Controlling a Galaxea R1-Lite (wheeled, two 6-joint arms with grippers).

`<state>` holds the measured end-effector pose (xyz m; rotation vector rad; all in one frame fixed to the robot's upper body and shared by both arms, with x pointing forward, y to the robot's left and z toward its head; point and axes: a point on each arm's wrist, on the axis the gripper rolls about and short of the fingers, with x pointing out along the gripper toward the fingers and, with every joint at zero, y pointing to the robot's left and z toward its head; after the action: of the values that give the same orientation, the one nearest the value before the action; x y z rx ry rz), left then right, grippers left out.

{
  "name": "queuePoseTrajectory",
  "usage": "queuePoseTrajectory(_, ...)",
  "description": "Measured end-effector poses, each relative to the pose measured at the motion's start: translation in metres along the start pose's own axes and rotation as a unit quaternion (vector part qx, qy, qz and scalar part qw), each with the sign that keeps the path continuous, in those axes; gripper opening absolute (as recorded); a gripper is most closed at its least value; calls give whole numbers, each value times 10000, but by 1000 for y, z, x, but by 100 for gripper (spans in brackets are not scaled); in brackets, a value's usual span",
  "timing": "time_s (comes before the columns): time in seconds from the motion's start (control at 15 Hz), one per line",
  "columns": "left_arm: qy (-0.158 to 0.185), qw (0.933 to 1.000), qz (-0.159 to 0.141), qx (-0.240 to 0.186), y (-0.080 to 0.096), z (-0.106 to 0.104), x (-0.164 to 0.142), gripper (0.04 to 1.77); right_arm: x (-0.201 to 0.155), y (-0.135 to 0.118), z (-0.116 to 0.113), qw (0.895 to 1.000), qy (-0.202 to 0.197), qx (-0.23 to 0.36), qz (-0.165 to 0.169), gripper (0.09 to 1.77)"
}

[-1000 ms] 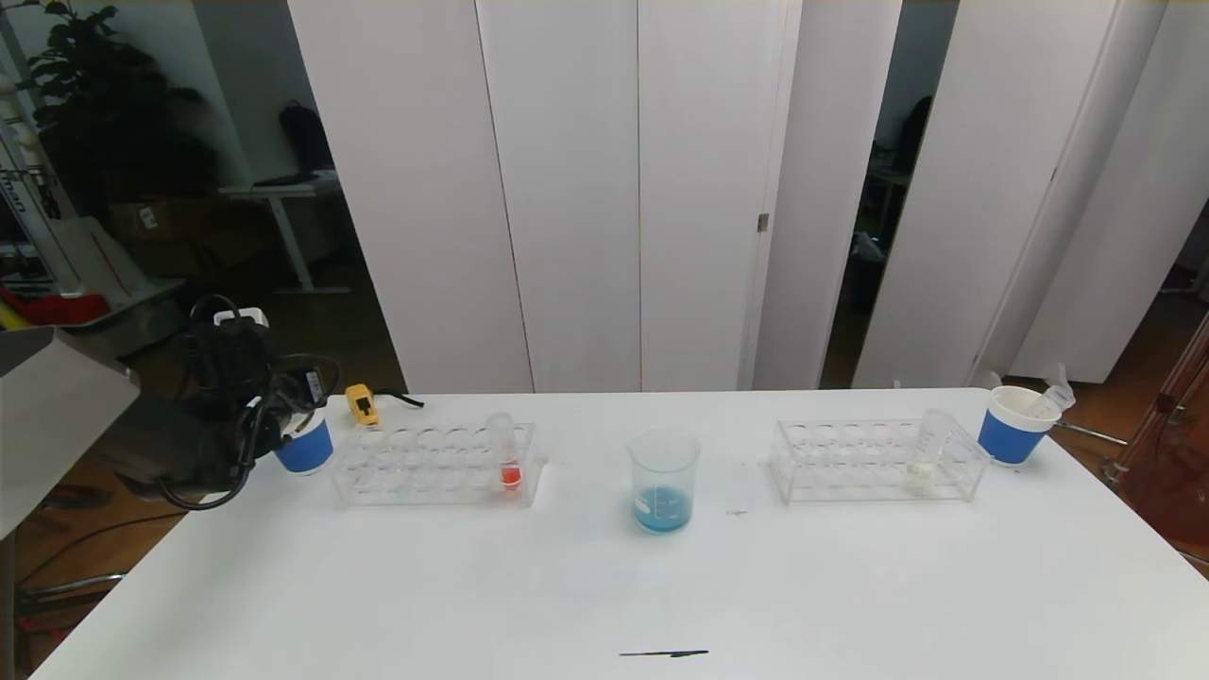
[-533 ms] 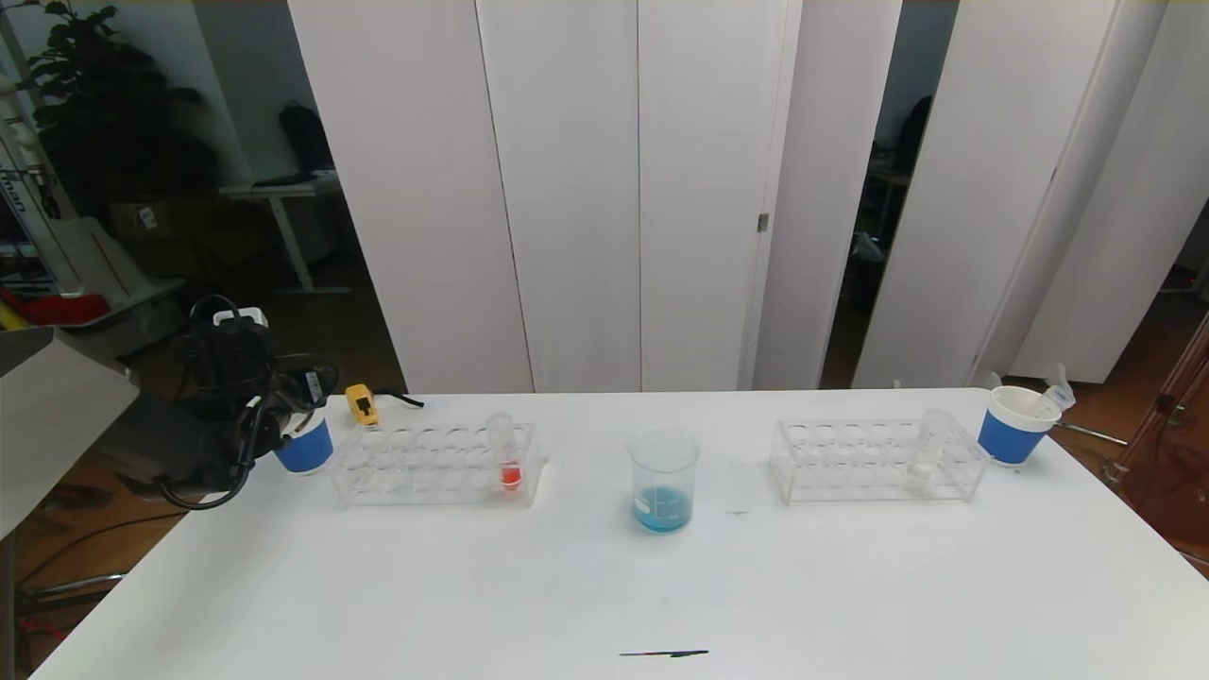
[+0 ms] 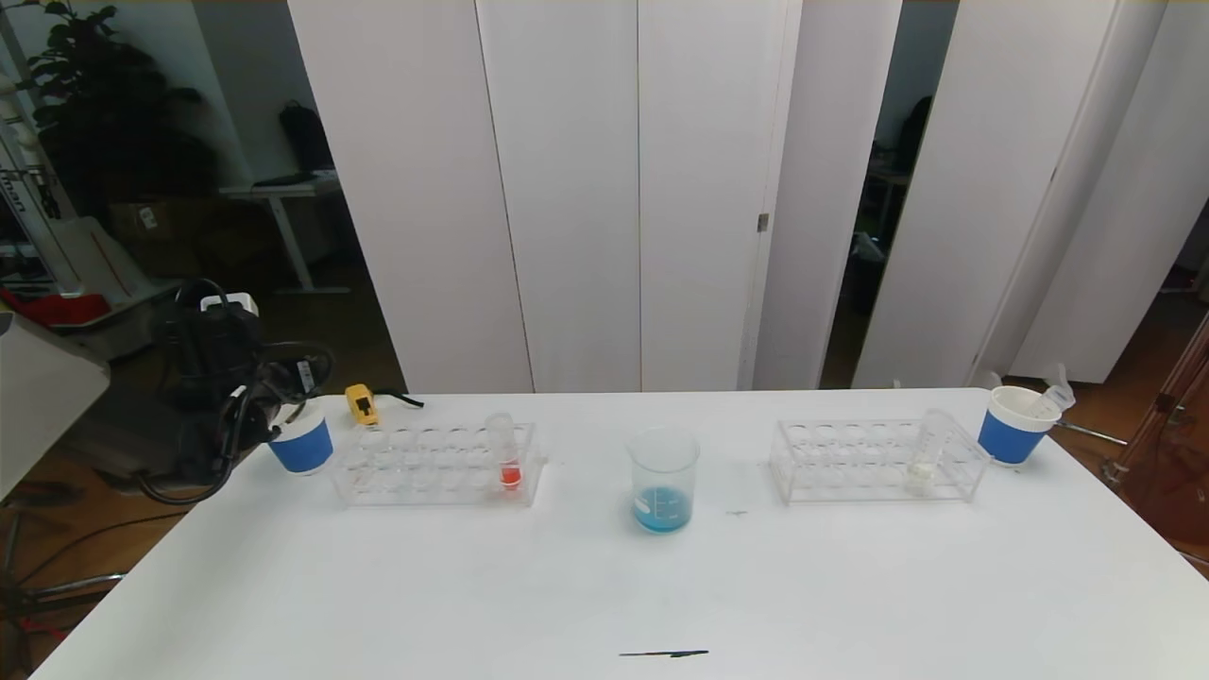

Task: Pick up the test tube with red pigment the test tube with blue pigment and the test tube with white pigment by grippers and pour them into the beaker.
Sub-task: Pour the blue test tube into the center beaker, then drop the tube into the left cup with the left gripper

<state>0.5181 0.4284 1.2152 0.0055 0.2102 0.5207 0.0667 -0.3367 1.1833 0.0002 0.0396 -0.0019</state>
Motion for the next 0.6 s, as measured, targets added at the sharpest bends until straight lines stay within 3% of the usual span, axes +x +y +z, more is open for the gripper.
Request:
queuePoseTrajectory(0.33, -16, 9990, -430, 105, 13, 27, -49, 175, 0, 0, 0, 10000, 1, -2, 0, 175)
queuePoseTrajectory(0.6, 27, 9964, -832, 129, 28, 47, -107, 175, 0, 0, 0, 10000, 0, 0, 0, 175)
